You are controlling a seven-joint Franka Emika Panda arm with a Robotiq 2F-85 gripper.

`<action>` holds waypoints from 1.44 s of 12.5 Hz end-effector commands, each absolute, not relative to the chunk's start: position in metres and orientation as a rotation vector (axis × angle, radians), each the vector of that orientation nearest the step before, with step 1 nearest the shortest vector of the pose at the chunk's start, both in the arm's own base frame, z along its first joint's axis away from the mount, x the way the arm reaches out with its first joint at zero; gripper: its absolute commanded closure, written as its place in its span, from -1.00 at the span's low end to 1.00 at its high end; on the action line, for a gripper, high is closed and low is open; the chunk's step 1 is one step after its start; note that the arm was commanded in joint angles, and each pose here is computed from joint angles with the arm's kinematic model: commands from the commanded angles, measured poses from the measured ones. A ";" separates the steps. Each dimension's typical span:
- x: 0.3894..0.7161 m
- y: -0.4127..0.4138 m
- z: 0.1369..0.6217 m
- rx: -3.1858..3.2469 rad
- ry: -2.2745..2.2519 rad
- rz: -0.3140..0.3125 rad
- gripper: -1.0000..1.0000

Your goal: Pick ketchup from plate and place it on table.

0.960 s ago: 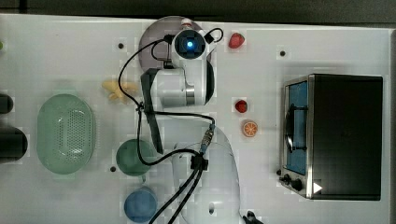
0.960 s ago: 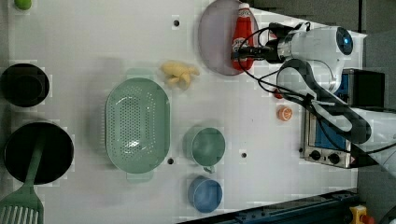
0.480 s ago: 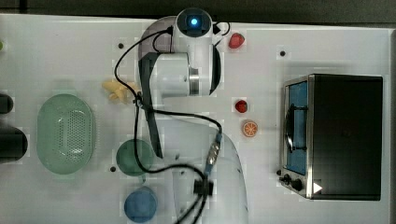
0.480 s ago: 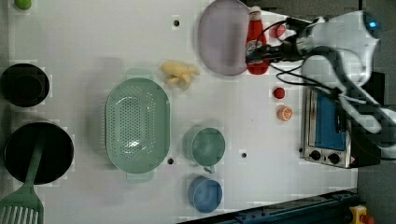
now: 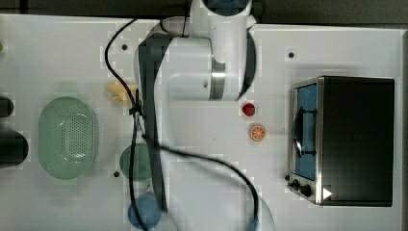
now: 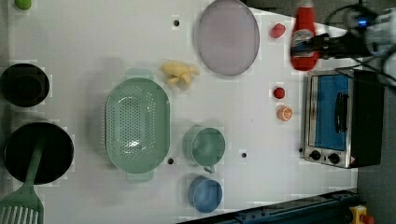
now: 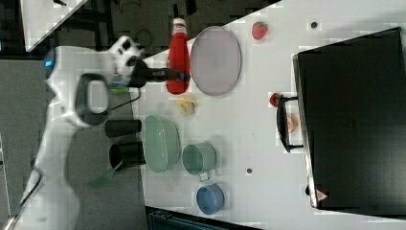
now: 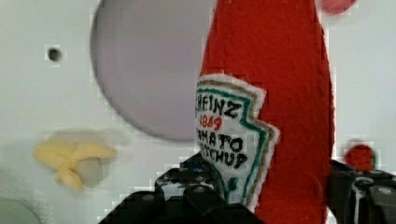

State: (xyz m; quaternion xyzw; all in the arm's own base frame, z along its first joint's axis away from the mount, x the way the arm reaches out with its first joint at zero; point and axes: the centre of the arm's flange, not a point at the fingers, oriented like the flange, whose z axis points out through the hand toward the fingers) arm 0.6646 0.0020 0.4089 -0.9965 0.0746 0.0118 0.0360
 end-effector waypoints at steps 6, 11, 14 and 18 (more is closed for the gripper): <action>0.565 -0.036 0.407 -3.040 0.647 0.164 -0.26; 0.524 -0.036 0.327 -3.042 0.666 0.107 -0.27; 0.509 -0.035 0.280 -3.039 0.672 0.109 -0.27; 0.505 -0.034 0.233 -3.032 0.675 0.124 -0.27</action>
